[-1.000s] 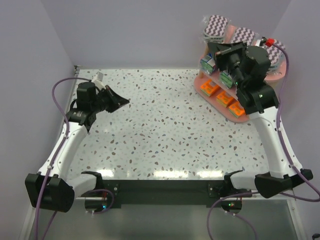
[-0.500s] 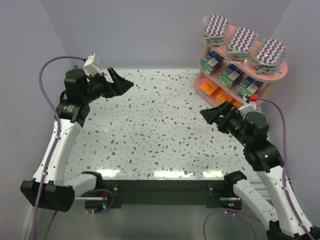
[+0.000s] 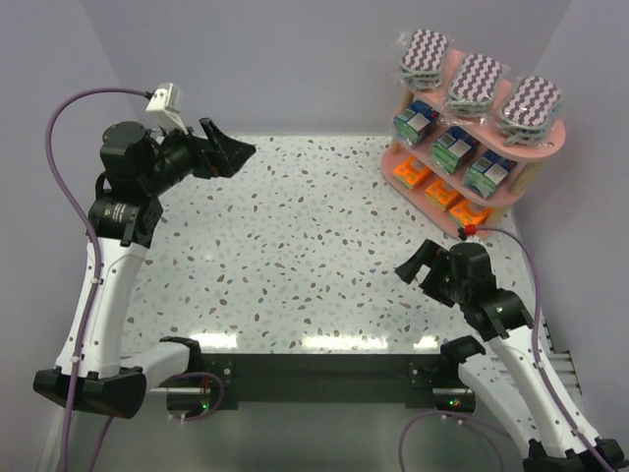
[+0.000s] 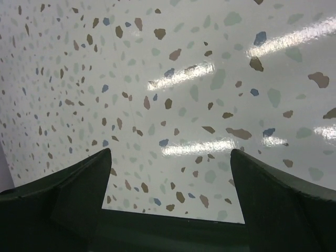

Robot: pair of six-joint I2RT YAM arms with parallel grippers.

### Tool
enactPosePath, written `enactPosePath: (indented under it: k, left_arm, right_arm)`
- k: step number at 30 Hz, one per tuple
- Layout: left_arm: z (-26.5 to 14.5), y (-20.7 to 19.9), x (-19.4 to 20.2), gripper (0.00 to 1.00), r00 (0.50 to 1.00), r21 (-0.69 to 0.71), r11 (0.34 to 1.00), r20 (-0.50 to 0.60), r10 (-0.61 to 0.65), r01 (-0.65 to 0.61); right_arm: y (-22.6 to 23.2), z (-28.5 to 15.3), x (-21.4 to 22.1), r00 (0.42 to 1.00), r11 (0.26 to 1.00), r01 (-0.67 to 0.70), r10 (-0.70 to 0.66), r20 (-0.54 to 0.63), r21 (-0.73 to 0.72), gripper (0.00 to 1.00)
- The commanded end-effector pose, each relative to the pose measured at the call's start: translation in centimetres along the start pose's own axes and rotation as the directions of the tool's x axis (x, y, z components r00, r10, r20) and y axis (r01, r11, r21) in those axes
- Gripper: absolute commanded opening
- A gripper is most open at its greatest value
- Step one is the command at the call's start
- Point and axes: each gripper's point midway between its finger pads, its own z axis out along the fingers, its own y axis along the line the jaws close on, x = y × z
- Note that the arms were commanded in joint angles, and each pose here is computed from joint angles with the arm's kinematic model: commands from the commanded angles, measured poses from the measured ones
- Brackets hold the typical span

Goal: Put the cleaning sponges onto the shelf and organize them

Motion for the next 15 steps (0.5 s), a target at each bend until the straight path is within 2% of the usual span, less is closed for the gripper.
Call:
enactPosePath:
  k: [1, 7, 15]
  left_arm:
    - [-1.6, -1.9, -2.7, 1.00, 0.995, 0.034, 0.997, 0.070, 0.069, -0.072]
    - [-2.2, -3.5, -4.4, 1.00, 0.990, 0.071, 0.992, 0.107, 0.094, -0.102]
    - [-2.6, -4.0, -4.5, 1.00, 0.987, 0.086, 0.989, 0.119, 0.106, -0.116]
  right_arm:
    - [-1.5, -0.4, -0.1, 0.999, 0.999, -0.009, 0.007, 0.040, 0.050, 0.98]
    - [-3.6, -0.6, 0.4, 0.998, 0.993, -0.014, 0.007, 0.058, 0.121, 0.98]
    - [-4.5, -0.6, -0.2, 0.997, 0.980, -0.032, 0.018, 0.075, 0.198, 0.98]
